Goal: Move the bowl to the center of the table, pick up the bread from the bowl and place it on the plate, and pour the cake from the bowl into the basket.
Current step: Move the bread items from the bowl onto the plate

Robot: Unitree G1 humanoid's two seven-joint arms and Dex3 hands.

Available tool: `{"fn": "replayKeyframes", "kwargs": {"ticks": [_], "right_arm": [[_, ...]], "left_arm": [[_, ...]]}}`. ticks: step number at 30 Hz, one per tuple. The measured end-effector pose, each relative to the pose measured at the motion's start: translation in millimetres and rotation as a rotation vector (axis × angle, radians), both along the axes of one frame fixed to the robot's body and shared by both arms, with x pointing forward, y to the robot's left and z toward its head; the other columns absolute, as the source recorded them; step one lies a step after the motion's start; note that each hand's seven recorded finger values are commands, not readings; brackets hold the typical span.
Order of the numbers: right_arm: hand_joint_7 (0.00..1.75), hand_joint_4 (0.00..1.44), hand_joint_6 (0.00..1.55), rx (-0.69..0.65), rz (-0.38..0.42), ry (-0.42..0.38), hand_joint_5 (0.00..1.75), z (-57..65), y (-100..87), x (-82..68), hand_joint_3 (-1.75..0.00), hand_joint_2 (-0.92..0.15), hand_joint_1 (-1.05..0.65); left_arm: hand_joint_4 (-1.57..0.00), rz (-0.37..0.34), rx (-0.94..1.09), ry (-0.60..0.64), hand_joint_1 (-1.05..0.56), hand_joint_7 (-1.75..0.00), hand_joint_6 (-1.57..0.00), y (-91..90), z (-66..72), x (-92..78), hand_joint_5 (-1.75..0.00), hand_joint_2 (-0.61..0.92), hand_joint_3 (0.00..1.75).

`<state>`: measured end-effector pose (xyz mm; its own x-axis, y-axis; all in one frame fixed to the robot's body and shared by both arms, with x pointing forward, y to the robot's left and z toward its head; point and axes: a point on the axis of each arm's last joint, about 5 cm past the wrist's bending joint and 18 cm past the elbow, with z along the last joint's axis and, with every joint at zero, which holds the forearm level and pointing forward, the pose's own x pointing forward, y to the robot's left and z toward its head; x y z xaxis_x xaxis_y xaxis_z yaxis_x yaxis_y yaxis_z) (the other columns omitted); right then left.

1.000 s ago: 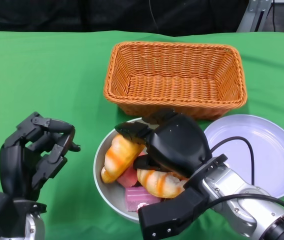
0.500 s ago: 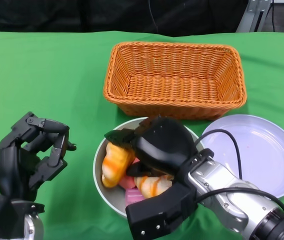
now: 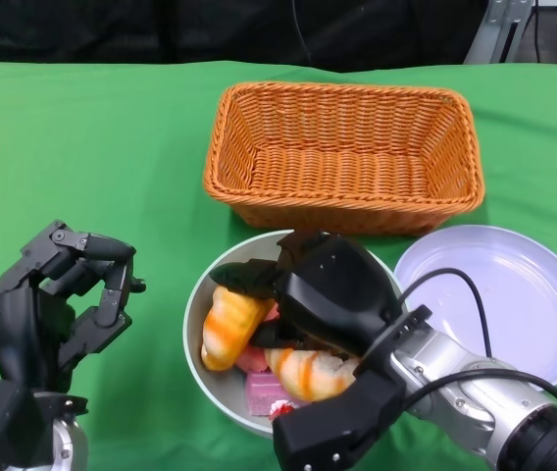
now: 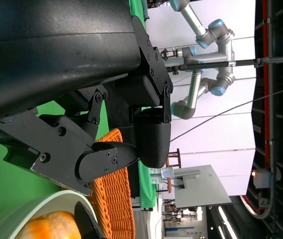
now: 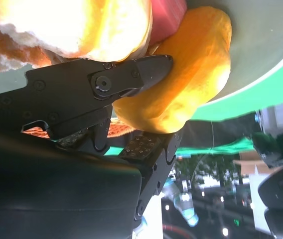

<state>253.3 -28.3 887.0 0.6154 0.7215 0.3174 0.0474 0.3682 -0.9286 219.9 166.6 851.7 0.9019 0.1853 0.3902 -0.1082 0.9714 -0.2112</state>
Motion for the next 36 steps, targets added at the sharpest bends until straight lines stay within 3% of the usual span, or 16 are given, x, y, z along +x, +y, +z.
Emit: {"fn": "replayKeyframes", "kwargs": {"ticks": [3,6,8,10,12,14,17,26,36], "right_arm": [[0.08,0.71,1.11,0.058,0.010,-0.020,1.26,-5.4,-2.3,0.8,-0.11,-0.92,-0.29],[0.20,0.65,1.09,0.107,0.018,-0.028,1.51,-11.0,-5.0,0.7,-0.13,-0.92,-0.26],[0.84,0.64,0.78,0.134,0.022,-0.040,1.56,-12.0,-5.6,0.6,-0.13,-0.92,-0.25],[1.05,0.63,0.67,0.147,0.024,-0.046,1.58,-12.1,-6.7,0.8,-0.12,-0.92,-0.23],[1.13,0.62,0.63,0.162,0.025,-0.053,1.59,-9.9,-8.2,1.5,-0.13,-0.92,-0.23],[1.15,0.61,0.61,0.178,0.016,-0.063,1.58,-6.6,-11.5,3.2,-0.15,-0.92,-0.24],[1.02,0.68,0.69,0.198,-0.003,-0.065,1.45,-2.0,-19.0,3.6,-0.11,-0.92,-0.24],[0.96,0.72,0.73,0.322,-0.016,-0.070,1.39,15.4,-26.9,-0.8,-0.08,-0.91,-0.23],[0.94,0.74,0.79,0.510,-0.058,-0.106,1.50,37.6,-37.7,-9.9,-0.06,-0.91,-0.24]], "left_arm": [[-0.81,-0.001,0.003,-0.002,-0.17,-1.01,-0.89,0.0,0.1,0.2,-1.48,0.68,0.70],[-0.80,0.001,0.004,-0.004,-0.18,-0.99,-0.90,-0.1,-0.6,-0.1,-1.49,0.70,0.66],[-0.80,0.000,0.003,0.000,-0.18,-0.98,-0.90,-0.3,-1.3,-0.2,-1.49,0.71,0.62],[-0.79,0.000,0.003,0.006,-0.18,-0.97,-0.90,-0.5,-2.4,-0.3,-1.49,0.72,0.60],[-0.79,-0.001,0.003,0.009,-0.19,-0.98,-0.90,-0.5,-2.9,-0.4,-1.49,0.74,0.57],[-0.79,-0.002,0.009,0.012,-0.19,-0.98,-0.90,0.2,-3.1,-0.3,-1.49,0.74,0.56],[-0.80,0.006,0.018,0.022,-0.20,-0.99,-0.90,0.4,-3.8,-0.2,-1.49,0.74,0.54],[-0.80,0.012,0.027,0.042,-0.20,-1.01,-0.88,0.6,-5.8,0.2,-1.47,0.77,0.51],[-0.80,0.006,0.041,0.041,-0.20,-1.02,-0.88,2.1,-5.2,1.0,-1.47,0.81,0.42]]}}
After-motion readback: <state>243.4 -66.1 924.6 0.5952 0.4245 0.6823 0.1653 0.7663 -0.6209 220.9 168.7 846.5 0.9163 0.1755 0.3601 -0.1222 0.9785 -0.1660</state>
